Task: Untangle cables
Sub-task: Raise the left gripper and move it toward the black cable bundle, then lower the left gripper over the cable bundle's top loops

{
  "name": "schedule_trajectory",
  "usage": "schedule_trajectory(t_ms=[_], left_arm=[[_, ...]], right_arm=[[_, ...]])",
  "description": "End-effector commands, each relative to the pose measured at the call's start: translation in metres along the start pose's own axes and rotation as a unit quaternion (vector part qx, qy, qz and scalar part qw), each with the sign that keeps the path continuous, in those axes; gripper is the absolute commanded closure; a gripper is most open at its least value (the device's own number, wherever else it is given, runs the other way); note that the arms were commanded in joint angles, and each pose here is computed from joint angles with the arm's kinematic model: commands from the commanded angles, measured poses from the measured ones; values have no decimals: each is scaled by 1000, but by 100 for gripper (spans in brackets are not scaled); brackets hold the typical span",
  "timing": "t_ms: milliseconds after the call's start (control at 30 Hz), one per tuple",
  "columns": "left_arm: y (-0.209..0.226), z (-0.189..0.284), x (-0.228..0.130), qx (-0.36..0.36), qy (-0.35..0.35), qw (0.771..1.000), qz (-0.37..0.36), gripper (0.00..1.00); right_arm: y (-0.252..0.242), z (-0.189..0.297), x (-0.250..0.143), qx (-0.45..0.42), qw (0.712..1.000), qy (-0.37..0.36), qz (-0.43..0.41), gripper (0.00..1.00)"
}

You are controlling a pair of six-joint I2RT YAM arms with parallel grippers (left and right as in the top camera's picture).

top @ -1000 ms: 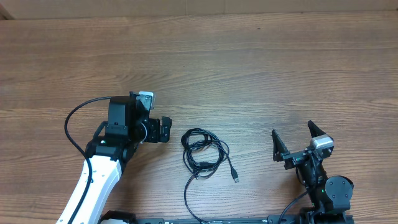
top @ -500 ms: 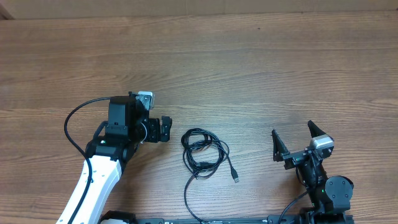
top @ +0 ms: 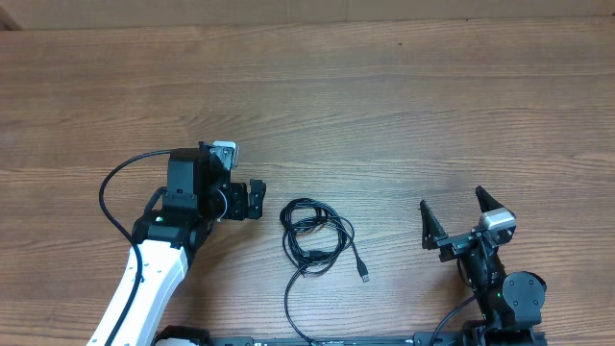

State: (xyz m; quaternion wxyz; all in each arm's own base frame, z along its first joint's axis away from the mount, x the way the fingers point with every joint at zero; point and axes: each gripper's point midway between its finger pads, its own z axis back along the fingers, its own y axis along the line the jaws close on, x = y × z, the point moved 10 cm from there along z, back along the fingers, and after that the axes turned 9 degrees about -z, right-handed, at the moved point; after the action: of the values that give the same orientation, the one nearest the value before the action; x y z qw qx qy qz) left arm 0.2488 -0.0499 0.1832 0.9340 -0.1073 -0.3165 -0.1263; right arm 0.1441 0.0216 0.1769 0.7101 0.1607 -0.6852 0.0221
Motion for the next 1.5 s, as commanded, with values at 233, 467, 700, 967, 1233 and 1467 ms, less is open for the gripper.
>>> schedule_trajectory(t_ms=[233,467,700,967,1233,1467], left_arm=[[0,3,8,-4,-8,1000,4,0],[0,3,7,-4,-6,1000,4,0],[-10,3,9,-71,-13,997,-19,0],[-39,1,4,-123,1,989,-82,0],[-59,-2,0,-98,16,990,-102,0],[-56,-17,-8,-66,59,996,-34,0]], right_arm=[[-2,0,-2,-6,1000,-3,-1,0],[-2,0,-2,-6,1000,-3,-1,0],[-2,0,-2,-6,1000,-3,-1,0],[-2,0,-2,-6,1000,-3,-1,0],[-2,0,-2,-6,1000,-3,-1,0],[-2,0,-2,-6,1000,-3,-1,0]])
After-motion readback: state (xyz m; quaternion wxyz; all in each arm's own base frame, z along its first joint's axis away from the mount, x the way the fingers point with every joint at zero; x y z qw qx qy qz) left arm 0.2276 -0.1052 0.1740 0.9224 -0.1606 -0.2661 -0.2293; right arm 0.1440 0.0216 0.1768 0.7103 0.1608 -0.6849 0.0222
